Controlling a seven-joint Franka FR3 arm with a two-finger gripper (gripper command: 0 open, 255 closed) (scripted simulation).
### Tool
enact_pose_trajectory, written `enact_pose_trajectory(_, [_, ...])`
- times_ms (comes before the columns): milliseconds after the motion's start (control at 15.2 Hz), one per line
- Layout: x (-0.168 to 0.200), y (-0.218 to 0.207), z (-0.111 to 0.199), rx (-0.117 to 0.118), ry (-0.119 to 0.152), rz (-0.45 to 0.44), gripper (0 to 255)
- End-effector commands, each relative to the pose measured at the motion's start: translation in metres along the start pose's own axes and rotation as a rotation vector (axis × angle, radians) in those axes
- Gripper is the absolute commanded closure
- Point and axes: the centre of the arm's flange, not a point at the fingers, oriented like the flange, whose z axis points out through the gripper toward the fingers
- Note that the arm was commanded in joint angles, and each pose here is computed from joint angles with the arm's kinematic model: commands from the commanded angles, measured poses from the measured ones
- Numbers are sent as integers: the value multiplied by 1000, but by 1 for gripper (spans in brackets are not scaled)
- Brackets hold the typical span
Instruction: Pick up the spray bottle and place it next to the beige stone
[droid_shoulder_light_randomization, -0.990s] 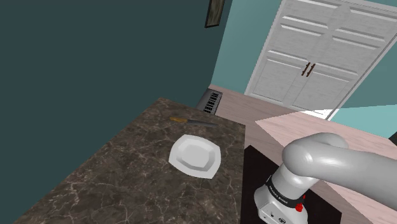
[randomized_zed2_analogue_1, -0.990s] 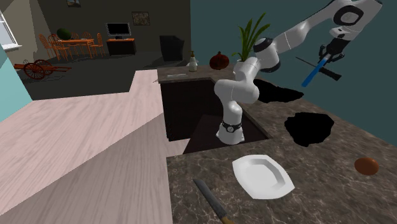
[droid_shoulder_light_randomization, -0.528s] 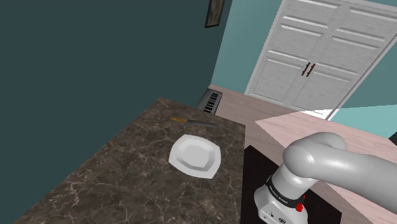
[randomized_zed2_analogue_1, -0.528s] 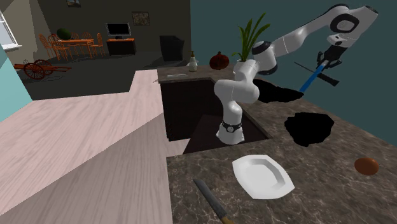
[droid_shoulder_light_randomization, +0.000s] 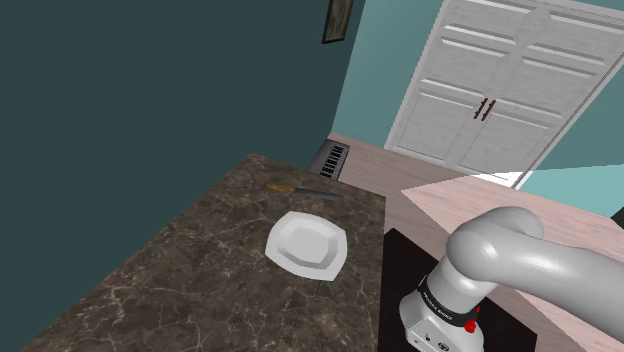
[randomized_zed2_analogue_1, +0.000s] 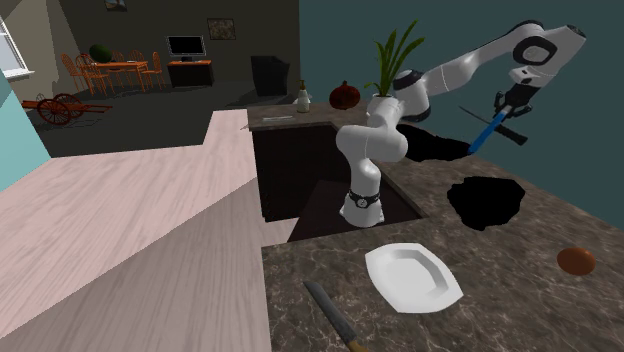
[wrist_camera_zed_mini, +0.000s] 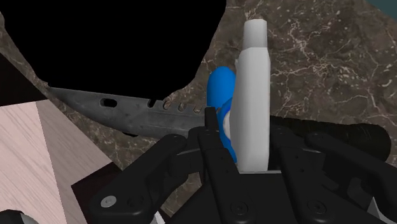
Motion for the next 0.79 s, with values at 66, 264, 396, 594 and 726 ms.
enact_pose_trajectory(66, [4,-6,14,0,-1,0,255])
enact_pose_trajectory(264, [7,-11,29,0,-1,0,255])
enact_pose_trajectory(396, [9,-15,38,0,-1,0,255])
enact_pose_trajectory(594, [12,-20,53,0,-1,0,255])
enact_pose_trajectory(726, [15,-24,63,0,-1,0,255])
